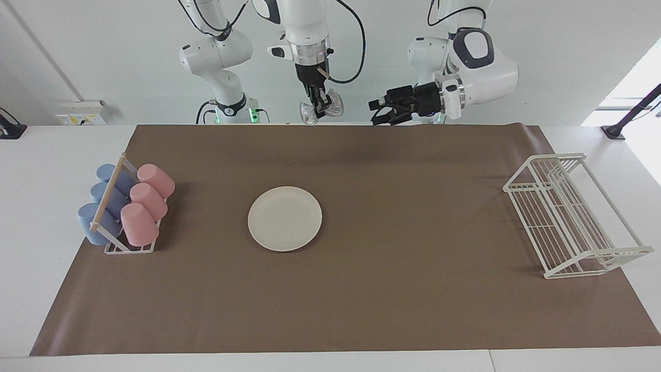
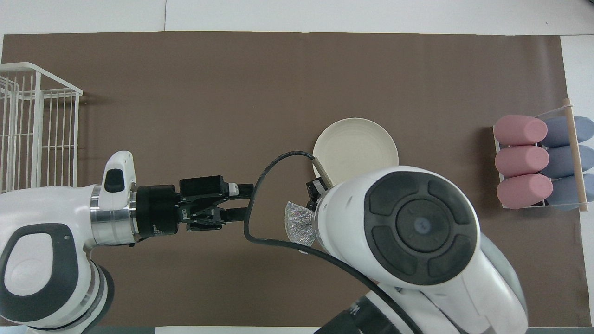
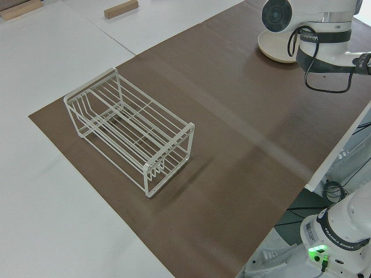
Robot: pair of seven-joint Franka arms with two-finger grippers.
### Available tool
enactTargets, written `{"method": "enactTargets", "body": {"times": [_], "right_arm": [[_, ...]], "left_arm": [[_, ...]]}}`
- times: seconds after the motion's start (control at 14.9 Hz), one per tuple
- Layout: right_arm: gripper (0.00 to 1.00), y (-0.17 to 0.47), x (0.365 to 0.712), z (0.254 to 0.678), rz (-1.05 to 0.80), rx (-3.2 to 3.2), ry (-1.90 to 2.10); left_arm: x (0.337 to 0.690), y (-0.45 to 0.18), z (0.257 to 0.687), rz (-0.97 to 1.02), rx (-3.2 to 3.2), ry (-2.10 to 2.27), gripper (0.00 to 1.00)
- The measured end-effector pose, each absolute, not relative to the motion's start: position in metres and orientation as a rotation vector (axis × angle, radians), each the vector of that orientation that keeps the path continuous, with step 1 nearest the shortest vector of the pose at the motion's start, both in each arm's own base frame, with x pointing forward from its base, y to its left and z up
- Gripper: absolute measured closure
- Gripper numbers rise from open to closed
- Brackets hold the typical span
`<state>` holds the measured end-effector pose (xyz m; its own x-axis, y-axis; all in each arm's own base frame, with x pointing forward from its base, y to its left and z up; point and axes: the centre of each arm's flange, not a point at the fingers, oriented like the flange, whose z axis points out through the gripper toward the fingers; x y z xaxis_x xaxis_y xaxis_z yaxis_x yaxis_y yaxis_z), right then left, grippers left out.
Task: Wipe plate with sponge
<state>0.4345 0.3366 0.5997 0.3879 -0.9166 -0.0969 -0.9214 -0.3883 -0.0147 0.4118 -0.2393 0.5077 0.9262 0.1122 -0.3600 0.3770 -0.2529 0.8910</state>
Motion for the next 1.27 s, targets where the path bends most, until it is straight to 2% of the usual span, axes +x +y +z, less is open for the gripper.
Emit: {"method": "enactTargets", "body": {"times": [0.27,0.54,0.6,1.07,1.14,1.27], "right_arm": [[0.89,0.336,0.435,0.600,0.112,-2.560,1.700],[0.89,0.336,0.435,0.600,0.111,-2.560,1.700],[0.89,0.336,0.435,0.600,0.111,-2.560,1.700],[0.89,0.335,0.436,0.601,0.107,-2.557,1.703],[0.89,0.335,0.436,0.601,0.107,-2.557,1.703],[0.89,0.334,0.436,0.601,0.107,-2.556,1.703]], "left_arm": [[0.390,-0.282,0.509,-0.287,1.795,0.426,0.00],[0.387,-0.285,0.509,-0.318,1.790,0.453,0.02],[0.387,-0.285,0.509,-0.327,1.787,0.464,0.09],[0.381,-0.293,0.506,-0.351,1.798,0.526,0.87],[0.381,-0.294,0.506,-0.357,1.797,0.532,0.92],[0.381,-0.294,0.506,-0.366,1.793,0.547,0.93]]}}
